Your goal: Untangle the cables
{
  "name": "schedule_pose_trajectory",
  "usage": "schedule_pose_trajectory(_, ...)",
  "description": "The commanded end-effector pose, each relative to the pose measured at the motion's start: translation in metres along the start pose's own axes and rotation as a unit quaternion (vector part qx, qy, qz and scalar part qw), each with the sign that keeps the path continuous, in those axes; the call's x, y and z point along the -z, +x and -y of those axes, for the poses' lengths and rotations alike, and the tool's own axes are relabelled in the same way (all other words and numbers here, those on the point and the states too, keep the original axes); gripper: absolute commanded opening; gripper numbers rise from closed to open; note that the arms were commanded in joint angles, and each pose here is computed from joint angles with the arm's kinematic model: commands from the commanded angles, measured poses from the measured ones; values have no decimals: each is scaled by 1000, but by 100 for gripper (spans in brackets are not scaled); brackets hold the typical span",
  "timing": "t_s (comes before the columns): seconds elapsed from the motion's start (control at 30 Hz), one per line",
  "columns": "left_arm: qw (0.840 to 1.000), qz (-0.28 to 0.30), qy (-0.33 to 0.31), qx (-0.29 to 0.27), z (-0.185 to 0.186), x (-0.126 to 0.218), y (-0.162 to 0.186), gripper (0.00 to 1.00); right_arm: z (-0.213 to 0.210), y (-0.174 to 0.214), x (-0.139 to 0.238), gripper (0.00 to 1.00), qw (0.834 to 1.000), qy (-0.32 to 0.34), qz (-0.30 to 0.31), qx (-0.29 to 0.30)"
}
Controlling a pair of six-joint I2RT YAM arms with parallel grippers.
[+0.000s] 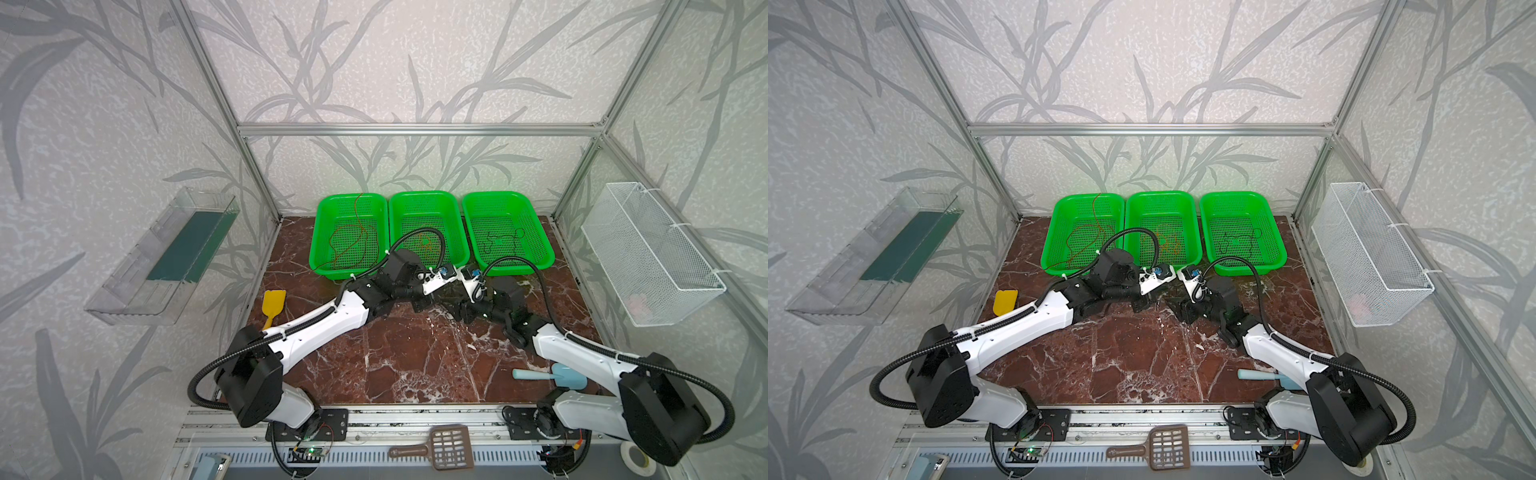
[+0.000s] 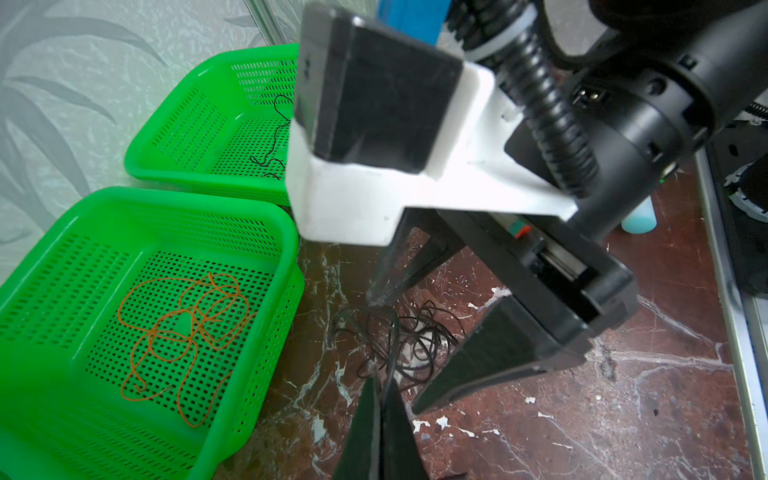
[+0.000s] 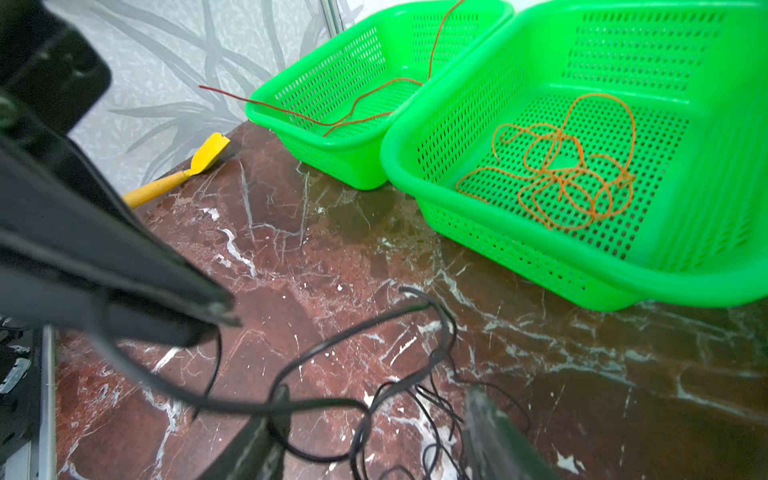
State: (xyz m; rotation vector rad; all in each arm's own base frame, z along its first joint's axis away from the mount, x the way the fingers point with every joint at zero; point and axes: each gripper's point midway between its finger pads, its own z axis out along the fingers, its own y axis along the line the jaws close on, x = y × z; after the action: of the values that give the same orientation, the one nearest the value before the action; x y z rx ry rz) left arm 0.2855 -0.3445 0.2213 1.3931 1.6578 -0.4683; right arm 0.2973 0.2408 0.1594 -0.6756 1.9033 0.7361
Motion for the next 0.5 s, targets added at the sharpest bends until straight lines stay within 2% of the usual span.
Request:
schedule_pose_trajectory(0.0,999,10,-3,-37,-1,17,-18,0,-2,-29,-3,53,999,-4,41,24)
schedule_pose_trajectory(0.2,997,35,-42,-58,-18,34,-44,0,19,-3,-15,27,999,43,10,-15)
schedule_pose_trajectory(0.47,990,81,-88,-74,-49,59,-78,0,37,55,-20,16,993,82,-41,-77)
